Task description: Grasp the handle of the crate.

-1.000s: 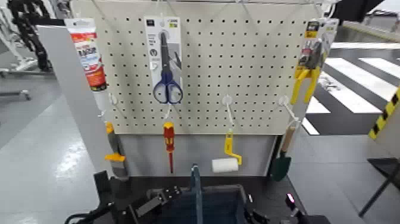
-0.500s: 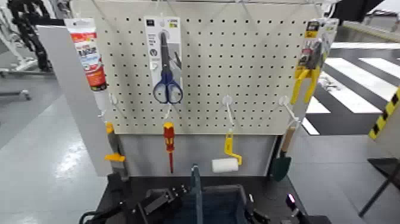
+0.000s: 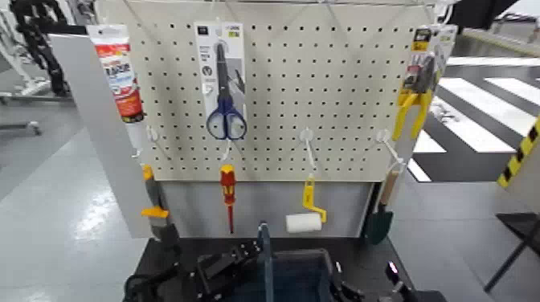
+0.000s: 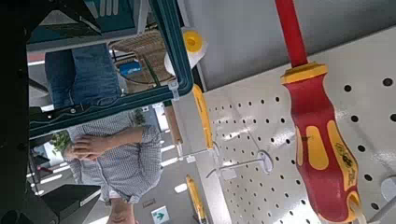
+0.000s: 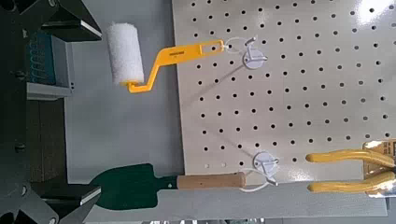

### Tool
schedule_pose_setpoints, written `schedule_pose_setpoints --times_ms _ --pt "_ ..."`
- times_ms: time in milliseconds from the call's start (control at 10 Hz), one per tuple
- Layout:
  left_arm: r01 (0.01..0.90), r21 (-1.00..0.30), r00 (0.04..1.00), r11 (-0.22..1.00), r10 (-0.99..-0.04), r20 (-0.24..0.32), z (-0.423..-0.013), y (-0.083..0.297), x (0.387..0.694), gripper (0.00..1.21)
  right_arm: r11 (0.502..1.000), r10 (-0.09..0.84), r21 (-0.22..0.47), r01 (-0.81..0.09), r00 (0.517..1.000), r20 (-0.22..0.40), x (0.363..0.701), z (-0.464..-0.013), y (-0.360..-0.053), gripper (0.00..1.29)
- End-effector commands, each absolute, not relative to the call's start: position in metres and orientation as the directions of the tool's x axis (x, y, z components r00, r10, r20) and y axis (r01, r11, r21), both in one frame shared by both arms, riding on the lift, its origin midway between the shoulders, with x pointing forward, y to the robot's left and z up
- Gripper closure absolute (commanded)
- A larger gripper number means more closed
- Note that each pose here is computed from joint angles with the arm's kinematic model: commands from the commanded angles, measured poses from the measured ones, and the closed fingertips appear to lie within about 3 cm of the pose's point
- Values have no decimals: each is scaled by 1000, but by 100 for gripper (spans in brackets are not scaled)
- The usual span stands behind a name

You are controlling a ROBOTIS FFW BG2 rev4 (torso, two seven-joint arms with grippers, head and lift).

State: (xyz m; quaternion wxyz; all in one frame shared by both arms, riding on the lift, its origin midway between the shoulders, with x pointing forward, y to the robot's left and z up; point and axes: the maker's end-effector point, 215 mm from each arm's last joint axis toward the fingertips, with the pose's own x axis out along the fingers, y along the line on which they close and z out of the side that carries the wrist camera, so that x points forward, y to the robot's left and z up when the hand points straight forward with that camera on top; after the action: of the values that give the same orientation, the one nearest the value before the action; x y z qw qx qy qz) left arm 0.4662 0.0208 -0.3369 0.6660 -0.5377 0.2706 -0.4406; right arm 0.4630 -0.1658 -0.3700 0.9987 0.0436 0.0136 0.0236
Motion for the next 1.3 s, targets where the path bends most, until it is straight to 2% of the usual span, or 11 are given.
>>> schedule_pose_setpoints --times_ms 100,300,500,600,700,800,900,1300 --pt "279 -960 456 -5 -880 137 -334 11 468 14 995 49 89 -46 999 -24 463 -370 -165 15" --pt "277 -961 447 -15 -883 143 -333 7 471 32 995 48 91 -46 999 -23 463 -370 -165 15" --pt "267 -963 438 -36 -886 155 -335 4 468 74 994 49 94 -47 999 -22 463 -370 -165 15" --pt "263 -964 433 -46 -887 160 -335 1 467 80 994 51 94 -49 998 -21 463 -369 -164 15" --pt "257 -965 425 -53 -890 162 -336 -1 465 81 994 53 93 -51 998 -21 463 -369 -164 15" --pt "256 -965 420 -55 -893 162 -337 -1 463 104 994 55 94 -52 998 -20 464 -369 -164 15" --pt "256 -965 420 -55 -893 162 -337 -1 463 117 994 55 98 -53 998 -21 464 -370 -164 15" --pt "245 -967 413 -73 -894 172 -337 -5 459 118 994 59 98 -57 998 -21 465 -371 -163 15"
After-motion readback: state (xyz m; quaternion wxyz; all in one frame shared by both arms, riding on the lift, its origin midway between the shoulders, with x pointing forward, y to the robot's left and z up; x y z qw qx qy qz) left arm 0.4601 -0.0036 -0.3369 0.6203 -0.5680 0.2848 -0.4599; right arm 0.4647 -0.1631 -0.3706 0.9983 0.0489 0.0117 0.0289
